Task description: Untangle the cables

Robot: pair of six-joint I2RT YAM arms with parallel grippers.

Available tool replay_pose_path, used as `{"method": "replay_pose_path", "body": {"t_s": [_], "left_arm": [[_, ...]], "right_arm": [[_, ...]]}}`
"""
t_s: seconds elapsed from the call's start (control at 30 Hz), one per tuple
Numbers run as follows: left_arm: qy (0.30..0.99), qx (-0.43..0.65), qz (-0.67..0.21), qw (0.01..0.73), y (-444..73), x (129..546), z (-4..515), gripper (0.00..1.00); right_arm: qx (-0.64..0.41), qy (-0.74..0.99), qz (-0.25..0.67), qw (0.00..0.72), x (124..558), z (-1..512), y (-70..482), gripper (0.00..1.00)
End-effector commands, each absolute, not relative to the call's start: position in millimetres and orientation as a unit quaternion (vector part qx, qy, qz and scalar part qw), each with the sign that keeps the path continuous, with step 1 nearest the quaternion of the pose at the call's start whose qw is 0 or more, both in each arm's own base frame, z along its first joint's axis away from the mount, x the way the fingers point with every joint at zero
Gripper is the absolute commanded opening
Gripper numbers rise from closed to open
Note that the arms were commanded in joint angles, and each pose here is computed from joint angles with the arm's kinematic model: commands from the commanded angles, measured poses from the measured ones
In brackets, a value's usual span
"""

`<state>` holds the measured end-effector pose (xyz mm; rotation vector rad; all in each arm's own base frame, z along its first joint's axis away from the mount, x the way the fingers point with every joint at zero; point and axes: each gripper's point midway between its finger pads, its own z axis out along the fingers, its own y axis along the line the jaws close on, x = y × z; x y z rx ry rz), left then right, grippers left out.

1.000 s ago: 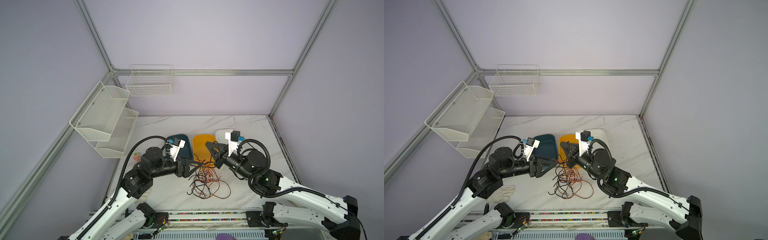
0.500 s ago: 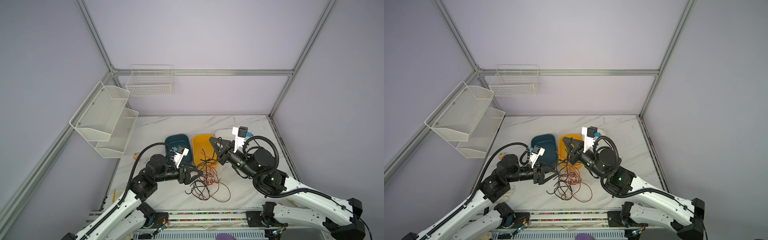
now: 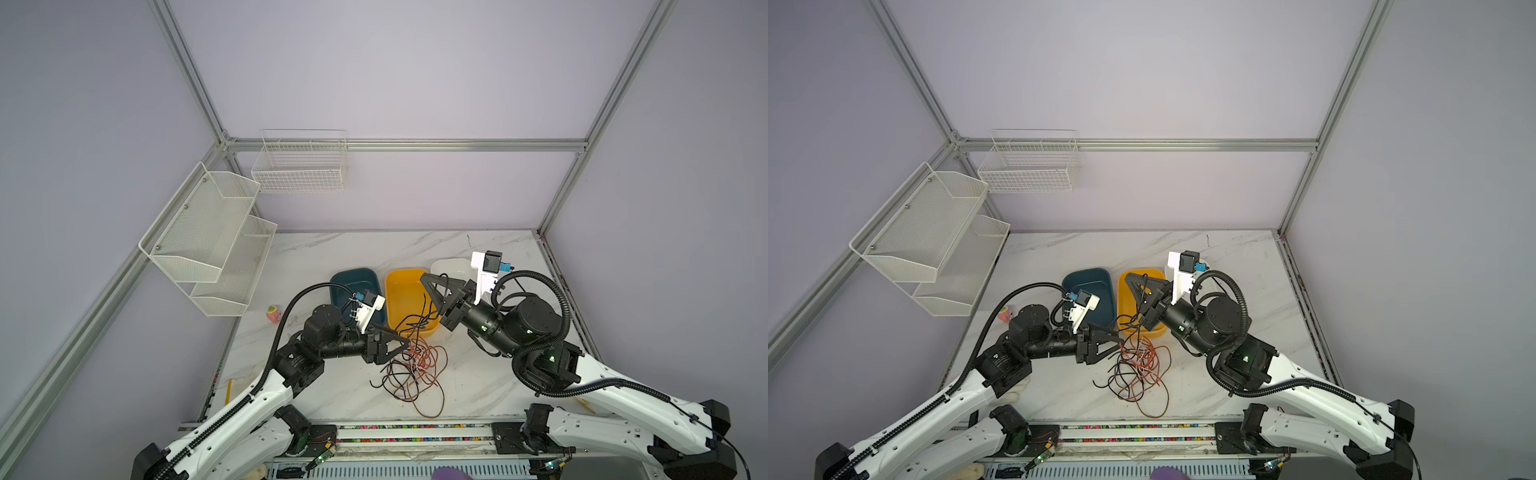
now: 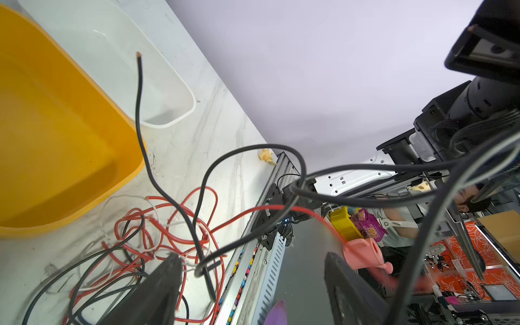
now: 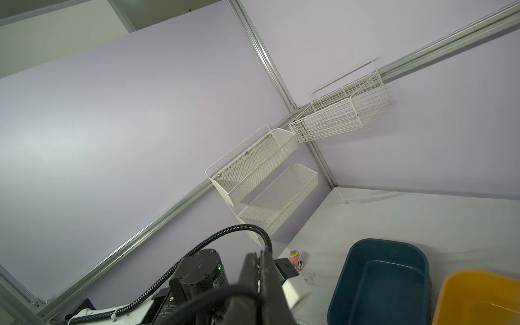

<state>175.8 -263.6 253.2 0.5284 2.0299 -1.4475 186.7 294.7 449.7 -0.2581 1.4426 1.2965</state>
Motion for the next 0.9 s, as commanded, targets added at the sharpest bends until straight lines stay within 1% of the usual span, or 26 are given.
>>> {"method": "replay_pose_path", "body": {"t_s": [0.0,0.07,0.17,0.33,0.63,0.7,0.73,0.87], "left_arm": [[0.747,0.213,-0.551,0.304,-269.1,175.1,252.2,0.80],[0.744,0.213,-0.555,0.305,-272.1,175.7,252.1,0.78],[0.742,0.214,-0.557,0.305,-276.0,177.5,251.4,0.70],[0.739,0.219,-0.557,0.309,-278.2,178.7,253.6,0.45],[0.743,0.221,-0.556,0.302,-278.2,176.5,247.1,0.12],[0.746,0.221,-0.552,0.299,-276.5,174.9,245.4,0.02],[0.749,0.222,-0.550,0.297,-275.4,173.7,244.2,0.00],[0.762,0.219,-0.536,0.291,-267.7,168.0,238.3,0.00]], "right_arm": [[-0.101,0.579,0.579,0.565,178.1,480.5,282.7,0.00],[-0.103,0.576,0.582,0.565,176.1,483.1,282.7,0.00],[-0.110,0.574,0.586,0.561,174.2,484.0,285.3,0.00],[-0.111,0.572,0.588,0.561,173.1,486.3,284.8,0.00],[-0.088,0.575,0.576,0.574,178.4,487.5,274.1,0.00],[-0.071,0.579,0.563,0.585,183.5,487.0,266.6,0.00],[-0.060,0.583,0.554,0.591,186.8,485.8,262.0,0.00],[-0.019,0.595,0.513,0.618,198.6,481.7,240.0,0.00]]}}
